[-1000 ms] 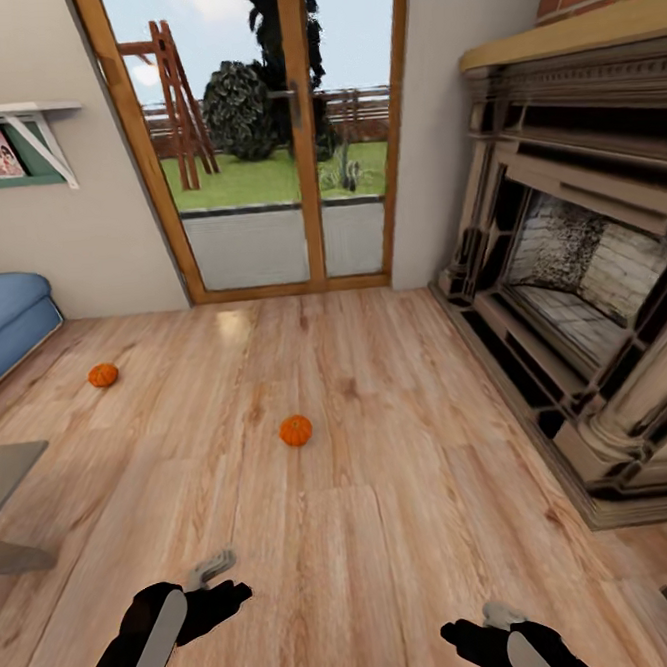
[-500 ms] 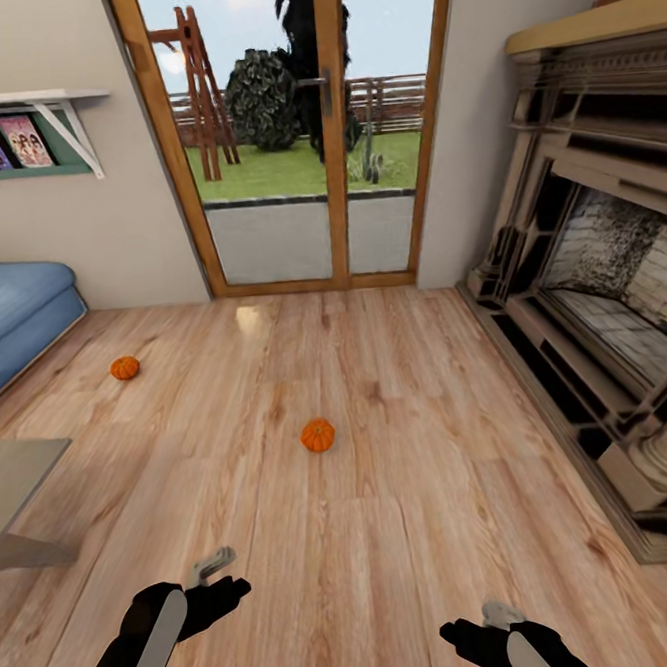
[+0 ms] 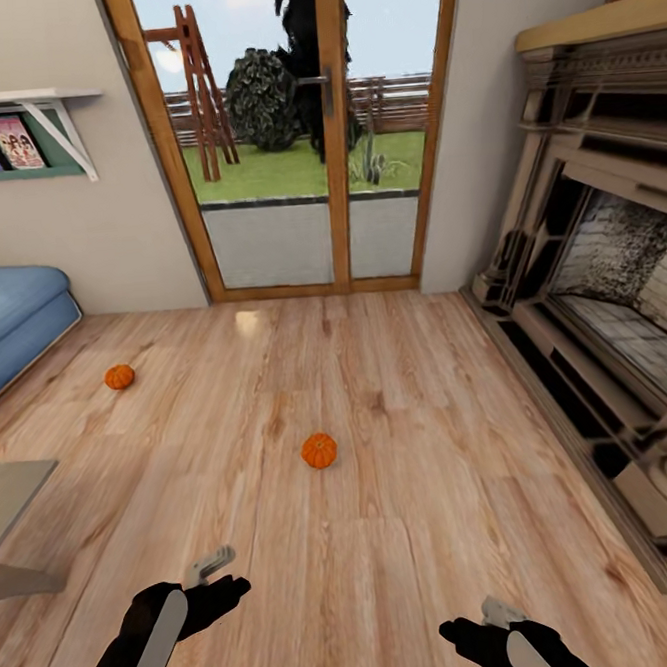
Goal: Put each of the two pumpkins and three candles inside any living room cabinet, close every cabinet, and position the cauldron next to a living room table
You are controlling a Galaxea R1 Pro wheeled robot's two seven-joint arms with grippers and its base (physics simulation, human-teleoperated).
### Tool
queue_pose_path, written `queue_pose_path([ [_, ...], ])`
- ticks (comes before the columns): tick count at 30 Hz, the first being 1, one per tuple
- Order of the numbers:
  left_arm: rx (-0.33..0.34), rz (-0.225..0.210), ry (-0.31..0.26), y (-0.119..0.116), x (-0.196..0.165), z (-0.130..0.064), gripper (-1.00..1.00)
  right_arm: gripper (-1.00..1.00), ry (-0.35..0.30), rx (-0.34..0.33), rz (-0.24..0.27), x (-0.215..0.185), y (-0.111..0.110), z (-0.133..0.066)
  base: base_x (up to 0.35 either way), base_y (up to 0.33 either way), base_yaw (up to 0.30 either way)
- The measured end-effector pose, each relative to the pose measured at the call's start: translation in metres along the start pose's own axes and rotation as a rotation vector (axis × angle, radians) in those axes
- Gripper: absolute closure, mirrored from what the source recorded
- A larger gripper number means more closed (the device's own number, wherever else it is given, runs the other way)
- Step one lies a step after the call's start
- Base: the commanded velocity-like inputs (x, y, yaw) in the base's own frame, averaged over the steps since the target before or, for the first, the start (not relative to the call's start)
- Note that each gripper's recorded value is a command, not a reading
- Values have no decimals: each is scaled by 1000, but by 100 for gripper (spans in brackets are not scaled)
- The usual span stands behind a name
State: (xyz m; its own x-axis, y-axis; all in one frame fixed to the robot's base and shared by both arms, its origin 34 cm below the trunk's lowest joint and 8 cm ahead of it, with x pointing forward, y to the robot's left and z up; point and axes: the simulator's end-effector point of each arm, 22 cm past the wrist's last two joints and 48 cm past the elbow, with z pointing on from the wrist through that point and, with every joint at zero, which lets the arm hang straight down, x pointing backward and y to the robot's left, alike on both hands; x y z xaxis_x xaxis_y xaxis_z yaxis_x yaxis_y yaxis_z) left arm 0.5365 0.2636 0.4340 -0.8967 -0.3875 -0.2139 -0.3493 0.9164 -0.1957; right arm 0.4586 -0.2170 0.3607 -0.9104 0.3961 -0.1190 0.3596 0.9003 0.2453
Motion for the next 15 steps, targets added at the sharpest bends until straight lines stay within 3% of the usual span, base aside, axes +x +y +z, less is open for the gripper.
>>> queue_pose_path([
  [15, -9, -1, 18, 3, 7, 6, -100, -100, 24, 9, 5, 10, -2, 6, 205, 18, 57],
])
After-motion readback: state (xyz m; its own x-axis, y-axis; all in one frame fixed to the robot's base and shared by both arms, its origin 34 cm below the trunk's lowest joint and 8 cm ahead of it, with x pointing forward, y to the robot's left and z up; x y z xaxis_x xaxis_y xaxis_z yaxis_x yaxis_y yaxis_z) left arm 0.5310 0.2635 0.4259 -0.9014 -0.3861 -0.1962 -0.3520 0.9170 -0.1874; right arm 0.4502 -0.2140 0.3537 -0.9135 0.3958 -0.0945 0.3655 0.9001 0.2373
